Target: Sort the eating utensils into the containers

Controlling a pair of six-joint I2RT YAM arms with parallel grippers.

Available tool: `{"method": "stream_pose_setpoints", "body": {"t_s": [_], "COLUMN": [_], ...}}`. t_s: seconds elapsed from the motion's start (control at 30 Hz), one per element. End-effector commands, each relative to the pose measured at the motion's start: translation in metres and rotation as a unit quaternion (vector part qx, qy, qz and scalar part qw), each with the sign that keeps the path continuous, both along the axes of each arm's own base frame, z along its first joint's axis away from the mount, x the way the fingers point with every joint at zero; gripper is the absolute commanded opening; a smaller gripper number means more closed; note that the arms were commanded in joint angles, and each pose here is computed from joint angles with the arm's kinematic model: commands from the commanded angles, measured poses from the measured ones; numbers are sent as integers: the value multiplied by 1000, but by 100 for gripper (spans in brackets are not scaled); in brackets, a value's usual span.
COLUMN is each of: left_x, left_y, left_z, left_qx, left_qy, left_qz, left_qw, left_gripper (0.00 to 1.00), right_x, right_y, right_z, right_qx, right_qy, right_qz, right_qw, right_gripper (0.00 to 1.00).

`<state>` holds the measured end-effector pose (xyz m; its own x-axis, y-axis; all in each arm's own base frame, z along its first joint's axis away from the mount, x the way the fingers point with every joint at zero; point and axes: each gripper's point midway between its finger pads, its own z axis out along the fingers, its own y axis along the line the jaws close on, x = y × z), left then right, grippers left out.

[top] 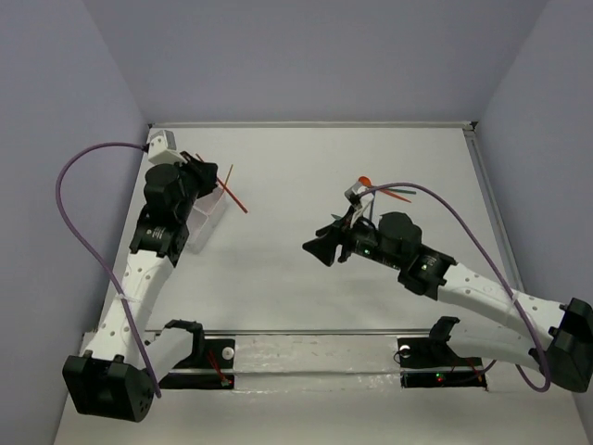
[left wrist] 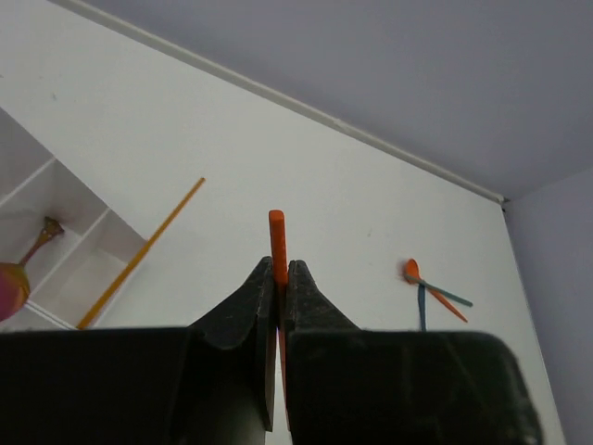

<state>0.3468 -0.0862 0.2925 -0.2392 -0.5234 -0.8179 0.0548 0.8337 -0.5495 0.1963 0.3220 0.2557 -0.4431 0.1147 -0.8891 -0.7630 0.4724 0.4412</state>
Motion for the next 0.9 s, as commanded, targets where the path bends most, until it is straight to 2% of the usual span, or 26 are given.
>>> {"method": "stream_pose_setpoints", "body": {"t_s": [0.0,0.27,0.47,0.87], "left_x": [24,63,89,119], "left_y": [37,79,97,104], "left_z": [36,48,29,-15], "left_qx": [37,117,173,222], "left_qy": [-42,-73,-72,-46], "left_qz": [82,195,239,256], "left_qw": [995,971,953,940], "left_gripper": [6,6,6,6], "right_x": [5,10,11,17], "right_y": [-10,-20,-22,-24], "right_z": [-23,-22,-24,-31], "right_qx": [-36,-33,-31,-40], "right_qy": [-3,-15,-14,-14], "right_qz": [-29,-55,-64,-78], "right_qw": [999,998,997,996], "right_gripper": [65,65,65,65]}}
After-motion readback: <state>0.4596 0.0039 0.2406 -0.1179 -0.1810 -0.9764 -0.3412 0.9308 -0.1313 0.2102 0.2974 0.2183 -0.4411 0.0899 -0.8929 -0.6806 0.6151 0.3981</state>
